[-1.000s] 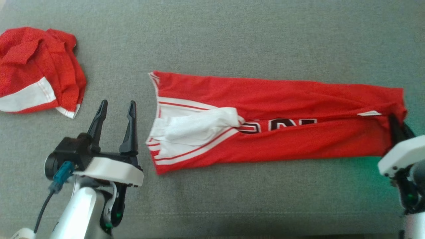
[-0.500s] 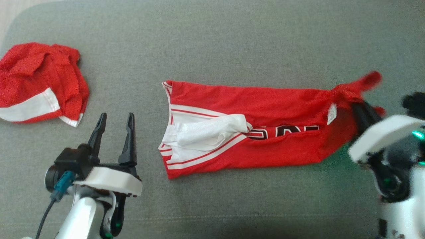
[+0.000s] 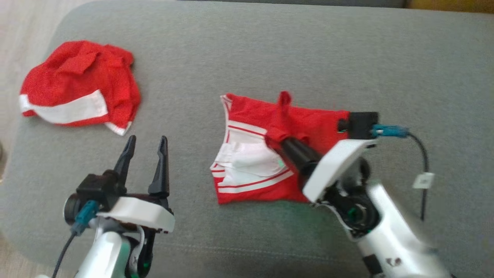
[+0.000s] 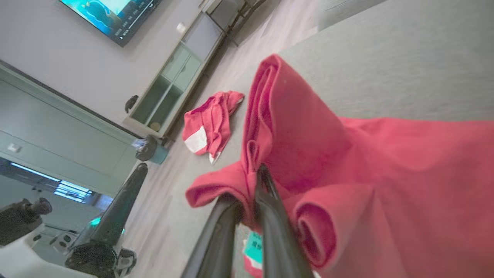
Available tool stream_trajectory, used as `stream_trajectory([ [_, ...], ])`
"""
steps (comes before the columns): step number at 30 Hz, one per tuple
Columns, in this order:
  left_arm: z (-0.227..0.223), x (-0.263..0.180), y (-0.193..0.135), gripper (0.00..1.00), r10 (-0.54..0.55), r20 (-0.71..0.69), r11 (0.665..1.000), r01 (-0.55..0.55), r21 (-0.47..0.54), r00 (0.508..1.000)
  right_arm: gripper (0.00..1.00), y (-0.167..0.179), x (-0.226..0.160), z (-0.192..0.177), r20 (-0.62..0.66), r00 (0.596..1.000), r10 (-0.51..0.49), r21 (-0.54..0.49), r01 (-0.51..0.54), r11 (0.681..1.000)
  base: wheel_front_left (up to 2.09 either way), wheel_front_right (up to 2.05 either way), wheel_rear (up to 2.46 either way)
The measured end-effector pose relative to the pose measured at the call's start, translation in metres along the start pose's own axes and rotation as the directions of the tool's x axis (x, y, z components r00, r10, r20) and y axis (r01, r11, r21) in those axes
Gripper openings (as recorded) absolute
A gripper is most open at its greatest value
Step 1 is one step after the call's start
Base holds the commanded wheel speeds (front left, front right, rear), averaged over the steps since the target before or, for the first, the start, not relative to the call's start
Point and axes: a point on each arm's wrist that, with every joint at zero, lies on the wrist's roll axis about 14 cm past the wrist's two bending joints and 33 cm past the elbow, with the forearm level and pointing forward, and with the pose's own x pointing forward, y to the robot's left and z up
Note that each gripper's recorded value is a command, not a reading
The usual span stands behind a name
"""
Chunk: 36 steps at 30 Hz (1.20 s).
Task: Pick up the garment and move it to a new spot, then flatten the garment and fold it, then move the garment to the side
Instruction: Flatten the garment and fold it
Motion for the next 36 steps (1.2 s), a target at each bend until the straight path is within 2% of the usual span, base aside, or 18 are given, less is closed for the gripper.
stream_trajectory([
  [4, -0.004, -0.008, 0.007, 1.0, 0.027, -0.014, 1.0, -0.027, 0.0, 1.0, 0.0, 0.017, 0.025, -0.018, -0.044, 0.997, 0.067, 0.017, -0.066, 0.998, 0.0, 0.0, 0.0],
  [8, -0.009, -0.012, 0.013, 1.0, 0.048, -0.032, 0.999, -0.048, -0.004, 0.998, 0.0, 0.019, 0.043, -0.033, -0.087, 0.993, 0.08, 0.01, -0.079, 0.997, 0.0, 0.0, 0.0],
  [9, -0.011, -0.012, 0.014, 1.0, 0.051, -0.037, 0.999, -0.051, -0.005, 0.998, 0.28, 0.017, 0.045, -0.036, -0.093, 0.993, 0.078, 0.011, -0.077, 0.997, 0.0, 0.0, 0.0],
  [10, -0.012, -0.012, 0.015, 1.0, 0.053, -0.042, 0.999, -0.053, -0.006, 0.998, 0.92, 0.016, 0.047, -0.038, -0.096, 0.992, 0.076, 0.009, -0.076, 0.997, 0.0, 0.0, 0.0],
  [11, -0.014, -0.012, 0.015, 1.0, 0.054, -0.046, 0.998, -0.055, -0.006, 0.997, 1.0, 0.016, 0.049, -0.038, -0.087, 0.993, 0.079, 0.006, -0.079, 0.997, 0.0, 0.0, 0.0],
  [16, -0.018, -0.008, 0.011, 1.0, 0.039, -0.056, 0.999, -0.039, -0.003, 0.998, 1.0, 0.023, 0.052, -0.014, 0.032, 0.994, 0.105, 0.03, -0.106, 0.994, 0.0, 0.0, 0.0],
  [23, -0.018, 0.0, 0.0, 1.0, 0.002, -0.053, 1.0, -0.002, -0.006, 0.999, 1.0, 0.006, 0.038, 0.044, 0.257, 0.965, 0.055, -0.043, -0.046, 0.998, 0.0, 0.0, 0.0],
  [29, -0.013, 0.005, -0.005, 1.0, -0.018, -0.038, 1.0, 0.018, 0.001, 0.999, 1.0, -0.05, -0.006, 0.095, 0.429, 0.9, -0.08, -0.116, 0.143, 0.983, 0.0, 0.0, 0.0],
  [32, -0.009, 0.009, -0.008, 1.0, -0.028, -0.023, 1.0, 0.028, 0.005, 0.999, 1.0, -0.084, -0.037, 0.102, 0.479, 0.861, -0.173, -0.128, 0.263, 0.956, 0.0, 0.0, 0.0],
  [36, -0.004, 0.013, -0.014, 1.0, -0.05, -0.01, 0.999, 0.05, 0.013, 0.999, 1.0, -0.122, -0.079, 0.095, 0.505, 0.812, -0.291, -0.133, 0.407, 0.904, 0.0, 0.0, 0.0],
])
